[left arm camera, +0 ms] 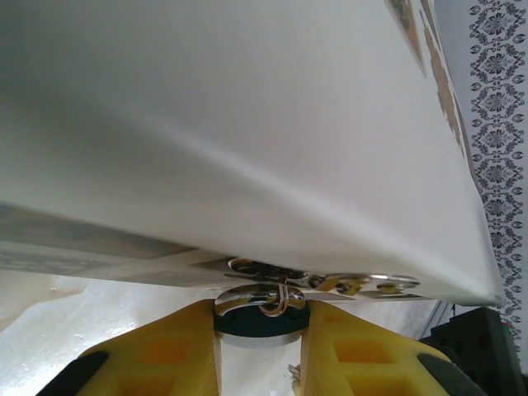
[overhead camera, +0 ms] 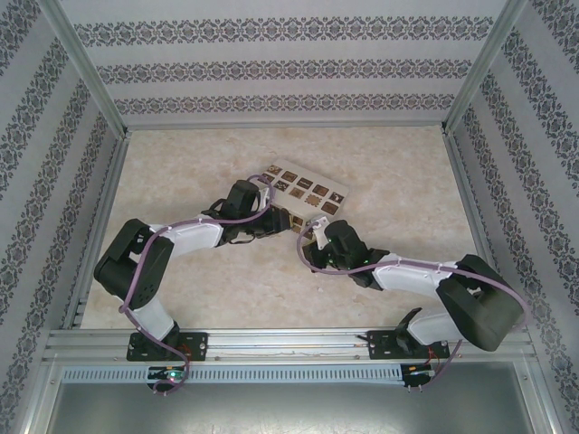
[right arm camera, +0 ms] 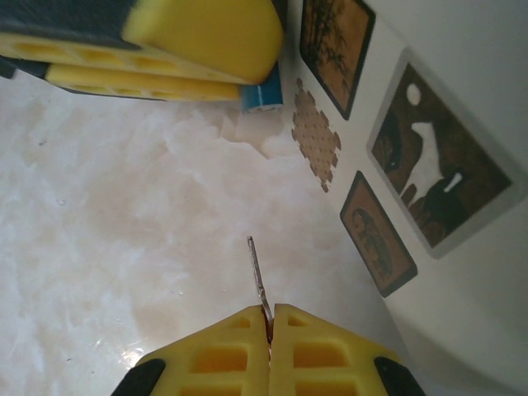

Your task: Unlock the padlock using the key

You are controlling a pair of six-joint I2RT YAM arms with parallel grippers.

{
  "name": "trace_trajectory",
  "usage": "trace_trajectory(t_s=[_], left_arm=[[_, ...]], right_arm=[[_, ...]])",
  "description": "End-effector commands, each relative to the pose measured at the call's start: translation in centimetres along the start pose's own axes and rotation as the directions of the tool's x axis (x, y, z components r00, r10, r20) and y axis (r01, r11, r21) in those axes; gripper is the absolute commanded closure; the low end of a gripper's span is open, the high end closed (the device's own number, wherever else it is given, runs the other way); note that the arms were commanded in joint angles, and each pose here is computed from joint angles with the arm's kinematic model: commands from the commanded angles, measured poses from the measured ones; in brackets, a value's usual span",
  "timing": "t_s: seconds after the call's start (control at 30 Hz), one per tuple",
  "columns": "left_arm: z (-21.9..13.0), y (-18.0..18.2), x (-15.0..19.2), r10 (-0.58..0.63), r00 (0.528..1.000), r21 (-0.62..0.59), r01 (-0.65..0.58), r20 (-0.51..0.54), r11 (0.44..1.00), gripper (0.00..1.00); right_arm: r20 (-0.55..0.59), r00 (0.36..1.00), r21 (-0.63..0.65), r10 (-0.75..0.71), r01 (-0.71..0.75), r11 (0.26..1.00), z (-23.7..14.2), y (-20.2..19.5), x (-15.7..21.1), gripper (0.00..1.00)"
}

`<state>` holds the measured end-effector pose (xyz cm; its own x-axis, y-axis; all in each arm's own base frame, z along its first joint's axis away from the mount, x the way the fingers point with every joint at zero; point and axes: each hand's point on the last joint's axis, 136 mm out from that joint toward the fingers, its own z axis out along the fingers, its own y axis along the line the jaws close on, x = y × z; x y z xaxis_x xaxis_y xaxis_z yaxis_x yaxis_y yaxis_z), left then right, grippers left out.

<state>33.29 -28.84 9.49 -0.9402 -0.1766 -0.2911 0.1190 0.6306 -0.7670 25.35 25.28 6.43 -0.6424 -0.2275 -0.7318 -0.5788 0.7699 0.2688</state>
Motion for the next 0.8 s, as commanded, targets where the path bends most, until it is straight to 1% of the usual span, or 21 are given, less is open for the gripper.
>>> trace_trajectory(t_s=[0.0, 0.13, 0.37, 0.77], left_arm=[[-0.8, -3.0, -0.4, 0.003, 1.0, 0.07, -0.003, 0.002, 0.998, 0.74], [-0.8, -3.1, -0.4, -0.006, 1.0, 0.07, 0.006, 0.007, 0.998, 0.74], [-0.9, -3.3, -0.3, -0.033, 0.999, 0.065, 0.033, 0.002, 0.997, 0.74], [-0.9, -3.7, -0.3, -0.044, 0.999, 0.072, 0.044, 0.009, 0.996, 0.75]], right_arm=[[0.045, 0.998, 0.033, -0.037, 0.036, 0.999, 0.4, -0.1, -1.1, 1.0], [0.064, 0.997, 0.052, -0.041, 0.038, 0.998, 0.8, -0.5, -1.5, 1.0], [0.08, 0.995, 0.044, -0.067, 0.063, 0.997, 1.3, -0.2, -2.4, 1.0], [0.126, 0.989, 0.042, -0.076, 0.071, 0.997, 0.8, -0.2, -3.9, 1.0]])
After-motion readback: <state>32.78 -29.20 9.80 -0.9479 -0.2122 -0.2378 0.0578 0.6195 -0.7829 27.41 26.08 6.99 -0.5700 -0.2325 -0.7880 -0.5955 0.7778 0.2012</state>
